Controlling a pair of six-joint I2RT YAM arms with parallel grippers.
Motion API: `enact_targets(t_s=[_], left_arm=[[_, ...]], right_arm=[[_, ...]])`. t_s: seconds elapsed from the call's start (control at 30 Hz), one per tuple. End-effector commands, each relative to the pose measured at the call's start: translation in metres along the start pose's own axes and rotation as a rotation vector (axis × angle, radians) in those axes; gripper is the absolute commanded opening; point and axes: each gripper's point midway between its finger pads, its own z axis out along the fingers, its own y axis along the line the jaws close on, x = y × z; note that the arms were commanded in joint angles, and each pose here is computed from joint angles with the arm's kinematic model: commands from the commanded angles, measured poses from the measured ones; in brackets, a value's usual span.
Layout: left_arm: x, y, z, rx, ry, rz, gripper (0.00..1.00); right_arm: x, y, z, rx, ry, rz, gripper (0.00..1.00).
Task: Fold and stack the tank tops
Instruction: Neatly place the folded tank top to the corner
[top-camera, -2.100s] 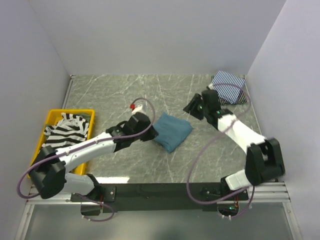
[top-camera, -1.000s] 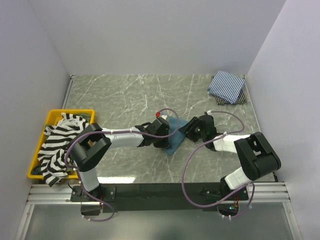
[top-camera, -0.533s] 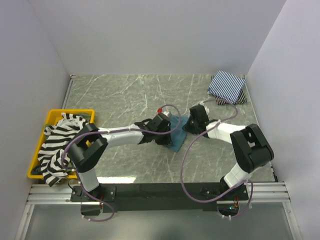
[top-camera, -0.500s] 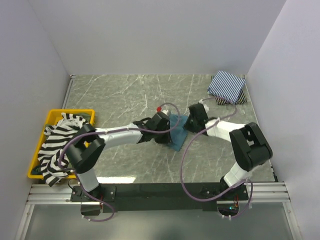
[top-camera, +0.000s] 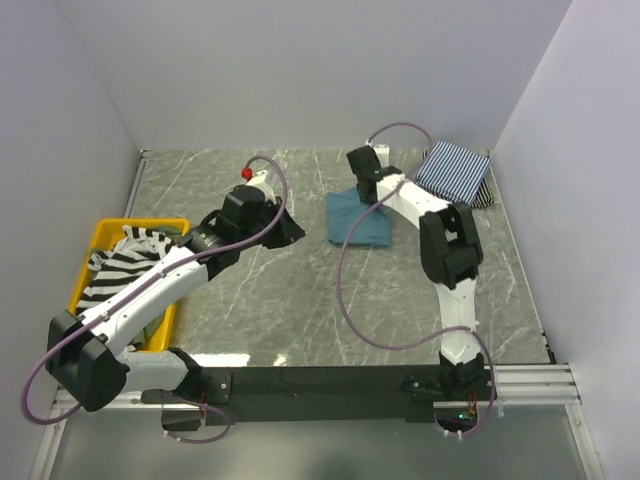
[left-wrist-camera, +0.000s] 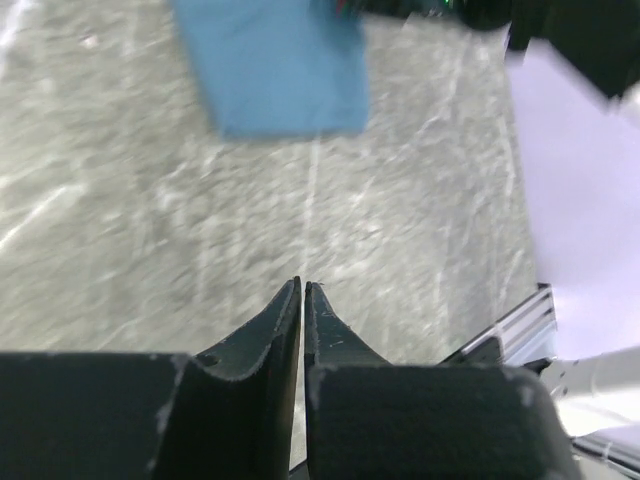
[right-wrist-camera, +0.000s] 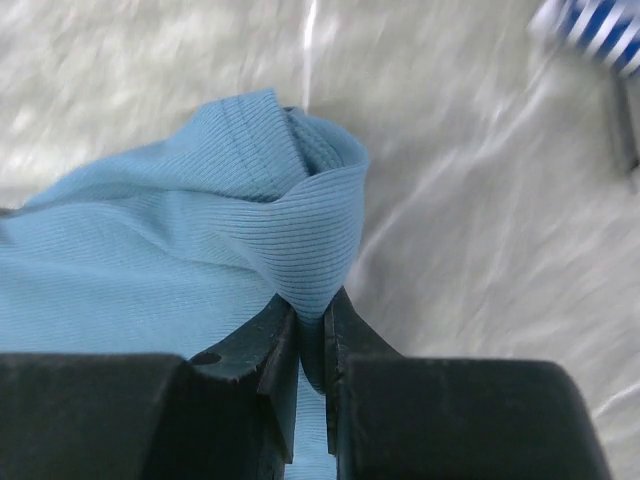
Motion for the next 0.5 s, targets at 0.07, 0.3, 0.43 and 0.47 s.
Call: enact_targets(t_s=[0.07,0.3,0.43,0.47], left_arm=[[0.016,0.025,-0.018,-0.032,0.063,0.062,0.11],[0.021,0.034,-0.017,-0.023,0.090,0.096,0.11],[0.025,0.036,-0.012,-0.017,0.110,0.111,0.11],[0.025,0.036,-0.011,-0.014,0.112,0.111,0.11]], right_arm=[[-0.048,-0.049,0.013,0.285,-0.056,-0.211,0.00],[-0.105,-0.079,0.013,0.396,-0.154,-0.257,0.00],[-0.128,-0.095,0.008,0.452,-0.192,-0.304,0.00],[-0.131,-0.099,0.008,0.465,-0.198,-0.310,0.00]])
